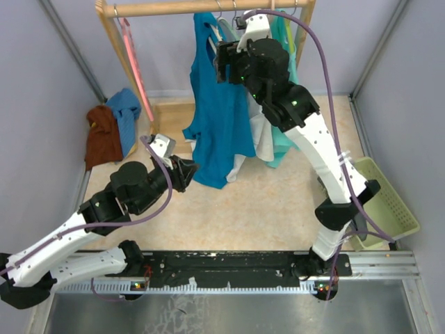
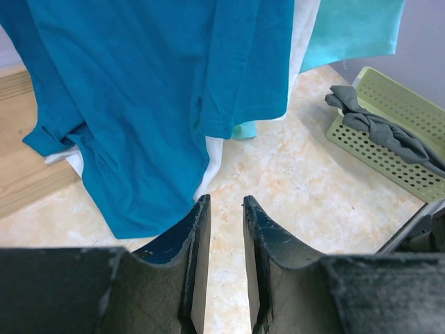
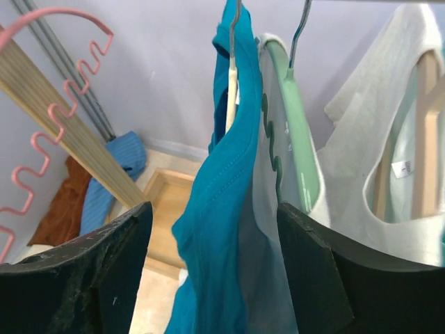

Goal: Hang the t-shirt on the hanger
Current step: Place the hanger at the clothesline.

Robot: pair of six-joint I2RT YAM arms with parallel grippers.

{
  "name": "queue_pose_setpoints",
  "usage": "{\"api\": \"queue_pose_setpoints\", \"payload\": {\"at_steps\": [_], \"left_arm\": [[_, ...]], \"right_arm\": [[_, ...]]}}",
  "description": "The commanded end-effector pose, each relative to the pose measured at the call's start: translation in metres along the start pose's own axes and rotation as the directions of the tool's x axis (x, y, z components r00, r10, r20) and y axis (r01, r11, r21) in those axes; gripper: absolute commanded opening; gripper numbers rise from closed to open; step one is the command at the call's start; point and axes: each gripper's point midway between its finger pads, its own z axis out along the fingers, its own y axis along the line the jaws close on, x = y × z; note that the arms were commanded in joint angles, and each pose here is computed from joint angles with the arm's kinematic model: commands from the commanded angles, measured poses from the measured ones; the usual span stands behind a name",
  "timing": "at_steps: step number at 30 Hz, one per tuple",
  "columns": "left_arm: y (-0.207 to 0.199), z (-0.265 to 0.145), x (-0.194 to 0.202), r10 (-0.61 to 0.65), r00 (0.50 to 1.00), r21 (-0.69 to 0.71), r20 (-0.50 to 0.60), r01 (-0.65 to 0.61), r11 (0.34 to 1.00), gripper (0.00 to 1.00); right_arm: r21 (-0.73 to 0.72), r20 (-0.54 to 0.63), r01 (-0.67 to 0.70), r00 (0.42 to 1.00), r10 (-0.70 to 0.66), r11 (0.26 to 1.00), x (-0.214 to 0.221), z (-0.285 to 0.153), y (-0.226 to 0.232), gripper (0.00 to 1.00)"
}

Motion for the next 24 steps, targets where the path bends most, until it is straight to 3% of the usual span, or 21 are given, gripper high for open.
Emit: {"api": "queue_pose_setpoints", "payload": {"at_steps": [1,5,8,12,18,24], "left_arm": [[0.006,0.002,-0.006,-0.025,0.999,-0.04,0.032,0.027,0.999,0.31],[0.012,0.01,0.007,-0.031,1.0,-0.086,0.004,0.031,0.996,0.31],[0.02,0.021,0.025,-0.038,0.999,-0.135,-0.02,0.035,0.99,0.32],[0.035,0.038,0.059,-0.057,0.997,-0.234,-0.059,0.042,0.971,0.34],[0.071,0.068,0.106,-0.083,0.993,-0.429,-0.08,0.041,0.902,0.38],[0.119,0.097,0.13,-0.157,0.987,-0.521,-0.028,0.12,0.845,0.37]], "right_arm": [[-0.074,0.175,-0.059,0.982,0.072,0.996,-0.08,-0.068,-0.008,0.74],[-0.122,0.199,-0.096,0.973,0.119,0.988,-0.096,-0.109,-0.013,0.81],[-0.156,0.19,-0.131,0.969,0.16,0.979,-0.097,-0.146,-0.019,0.92],[-0.188,0.123,-0.179,0.971,0.204,0.966,-0.072,-0.183,-0.025,0.99],[-0.195,0.027,-0.223,0.972,0.232,0.955,-0.027,-0.232,-0.038,0.99],[-0.185,-0.043,-0.241,0.97,0.237,0.953,0.006,-0.256,-0.046,0.99]]}}
